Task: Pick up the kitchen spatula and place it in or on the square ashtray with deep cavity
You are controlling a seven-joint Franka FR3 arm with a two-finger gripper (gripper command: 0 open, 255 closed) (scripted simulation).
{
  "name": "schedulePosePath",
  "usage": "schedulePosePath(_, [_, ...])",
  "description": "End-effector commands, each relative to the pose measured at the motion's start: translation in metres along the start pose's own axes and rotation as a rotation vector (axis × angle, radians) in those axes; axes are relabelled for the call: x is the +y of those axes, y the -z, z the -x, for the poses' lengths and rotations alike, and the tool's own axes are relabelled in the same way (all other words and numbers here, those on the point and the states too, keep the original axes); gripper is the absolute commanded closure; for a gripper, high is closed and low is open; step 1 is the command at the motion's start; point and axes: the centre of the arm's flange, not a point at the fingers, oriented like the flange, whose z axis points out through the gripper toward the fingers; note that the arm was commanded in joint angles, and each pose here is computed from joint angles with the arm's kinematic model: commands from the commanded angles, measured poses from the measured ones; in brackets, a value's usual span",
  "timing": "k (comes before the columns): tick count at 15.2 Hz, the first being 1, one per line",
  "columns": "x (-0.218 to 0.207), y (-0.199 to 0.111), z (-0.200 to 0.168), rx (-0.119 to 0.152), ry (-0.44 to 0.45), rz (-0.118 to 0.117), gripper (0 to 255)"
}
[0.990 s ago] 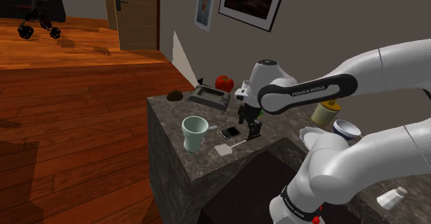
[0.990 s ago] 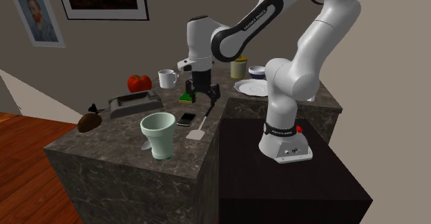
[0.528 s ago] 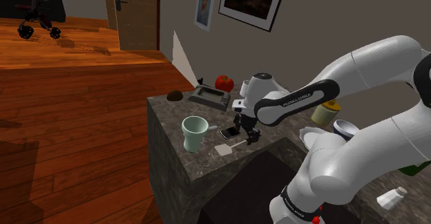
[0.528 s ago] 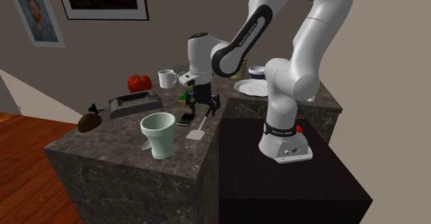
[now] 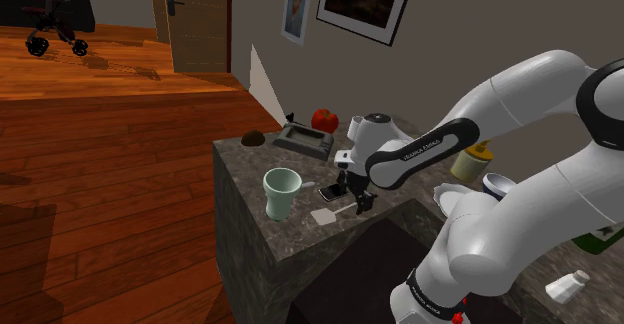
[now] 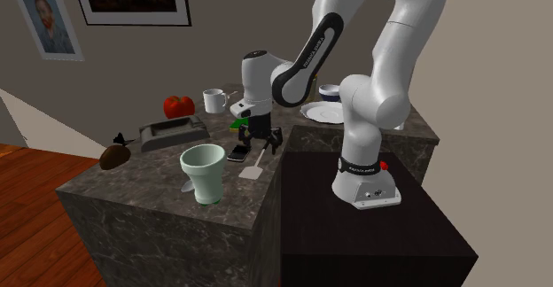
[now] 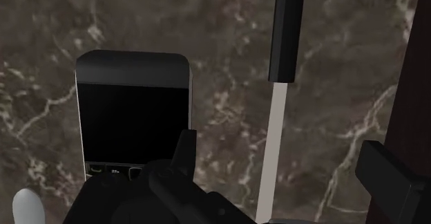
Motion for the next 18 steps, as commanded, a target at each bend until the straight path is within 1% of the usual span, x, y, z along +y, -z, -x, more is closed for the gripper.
schedulePosePath(1, [0.0,0.0,0.0,0.0,0.0,0.0,0])
schedulePosePath(3, [0.0,0.0,0.0,0.0,0.0,0.0,0])
schedulePosePath(4, [0.0,0.0,0.0,0.0,0.0,0.0,255])
schedulePosePath(13, [0.0,0.0,0.0,0.0,0.0,0.0,255])
schedulePosePath(18, [0.0,0.026,0.002,0.0,0.0,0.0,255])
